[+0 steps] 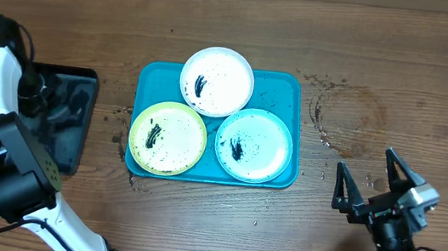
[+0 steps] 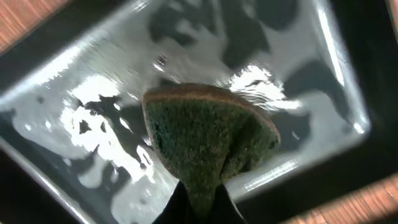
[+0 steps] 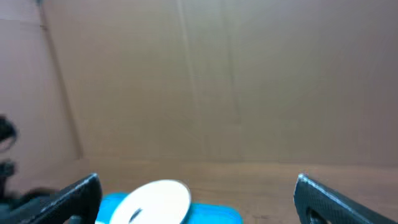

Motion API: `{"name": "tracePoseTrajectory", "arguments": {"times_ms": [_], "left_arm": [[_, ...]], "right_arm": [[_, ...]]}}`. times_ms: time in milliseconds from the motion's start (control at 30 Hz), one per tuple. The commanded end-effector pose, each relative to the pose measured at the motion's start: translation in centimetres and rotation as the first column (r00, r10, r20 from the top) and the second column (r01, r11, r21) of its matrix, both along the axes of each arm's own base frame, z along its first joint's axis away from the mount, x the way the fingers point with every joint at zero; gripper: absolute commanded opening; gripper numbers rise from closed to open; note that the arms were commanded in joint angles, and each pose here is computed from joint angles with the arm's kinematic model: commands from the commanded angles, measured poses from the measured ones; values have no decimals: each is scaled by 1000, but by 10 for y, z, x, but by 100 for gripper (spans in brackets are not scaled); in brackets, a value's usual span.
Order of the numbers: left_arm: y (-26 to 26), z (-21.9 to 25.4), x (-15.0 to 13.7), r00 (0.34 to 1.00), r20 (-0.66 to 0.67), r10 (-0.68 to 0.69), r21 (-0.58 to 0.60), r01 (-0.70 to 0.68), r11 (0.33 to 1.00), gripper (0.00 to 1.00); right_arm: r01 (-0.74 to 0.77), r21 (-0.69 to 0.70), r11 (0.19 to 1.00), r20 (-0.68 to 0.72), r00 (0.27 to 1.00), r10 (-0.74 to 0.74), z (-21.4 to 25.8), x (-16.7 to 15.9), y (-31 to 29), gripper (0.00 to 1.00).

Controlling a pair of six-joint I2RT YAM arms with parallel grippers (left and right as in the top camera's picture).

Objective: Clean dirty plates on tray and stack at the side
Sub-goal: 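Reach the right gripper to the yellow plate rim and grip it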

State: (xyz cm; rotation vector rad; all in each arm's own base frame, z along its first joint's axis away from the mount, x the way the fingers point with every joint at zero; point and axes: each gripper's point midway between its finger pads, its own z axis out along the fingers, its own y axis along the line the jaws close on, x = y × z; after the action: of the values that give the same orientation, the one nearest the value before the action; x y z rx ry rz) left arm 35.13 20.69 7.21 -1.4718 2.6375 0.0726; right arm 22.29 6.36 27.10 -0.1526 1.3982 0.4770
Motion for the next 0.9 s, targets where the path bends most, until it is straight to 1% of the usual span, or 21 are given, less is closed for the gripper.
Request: {"name": "tracePoseTrajectory", "arguments": {"times_ms": [0, 33, 100, 167, 233, 300, 367, 433, 467, 500, 533, 600, 633, 700, 767, 867], "left_arm": [[8, -6, -16, 998, -41, 44, 53, -42, 998, 4], [10, -5, -16, 998, -44, 45, 64, -43, 997, 4], [16, 4, -19, 997, -58, 53, 93, -47, 995, 4], [19, 18, -22, 996, -72, 57, 108, -49, 993, 4], [19, 28, -20, 996, -65, 57, 109, -49, 993, 4], [20, 28, -14, 998, -40, 56, 111, -51, 992, 4], [22, 17, -10, 998, -29, 54, 111, -51, 993, 4], [19, 3, -8, 998, -28, 50, 87, -48, 995, 4], [16, -3, -8, 999, -30, 41, 73, -39, 997, 4], [16, -4, -9, 999, -37, 39, 73, -36, 997, 4], [19, 4, -7, 999, -28, 30, 81, -28, 996, 4], [23, 21, -7, 999, -16, 37, 78, -35, 996, 4], [22, 30, -5, 999, -3, 37, 70, -37, 997, 4], [21, 56, -1, 999, 30, 22, 59, -24, 998, 4], [20, 87, 1, 998, 56, -1, 68, -3, 998, 4], [12, 108, 5, 996, 84, -30, 87, 23, 996, 4]], "right_arm": [[-115, -135, 984, -77, 991, 105, 52, -1, 20, 100], [-142, -149, 979, -142, 982, 121, 60, 5, 23, 100], [-198, -131, 971, -263, 952, 158, 75, 17, 28, 100], [-277, -86, 957, -375, 899, 226, 91, 28, 38, 100], [-365, -33, 931, -437, 843, 315, 109, 40, 50, 100], [-459, 41, 887, -471, 774, 422, 121, 49, 63, 100], [-570, 154, 807, -482, 669, 565, 129, 55, 80, 100], [-668, 213, 713, -455, 578, 678, 130, 61, 92, 100], [-685, 236, 689, -461, 545, 700, 123, 68, 97, 100], [-643, 258, 721, -529, 531, 662, 98, 89, 103, 78], [-539, 253, 803, -643, 526, 556, 63, 112, 109, 53], [-441, 231, 867, -732, 509, 453, 33, 128, 120, 39], [-389, 213, 896, -773, 494, 399, 17, 135, 130, 36], [-361, 182, 915, -812, 469, 346, -3, 139, 148, 36], [-349, 120, 929, -855, 439, 275, -30, 137, 177, 38], [-319, 51, 946, -892, 412, 187, -56, 135, 203, 40]]}}
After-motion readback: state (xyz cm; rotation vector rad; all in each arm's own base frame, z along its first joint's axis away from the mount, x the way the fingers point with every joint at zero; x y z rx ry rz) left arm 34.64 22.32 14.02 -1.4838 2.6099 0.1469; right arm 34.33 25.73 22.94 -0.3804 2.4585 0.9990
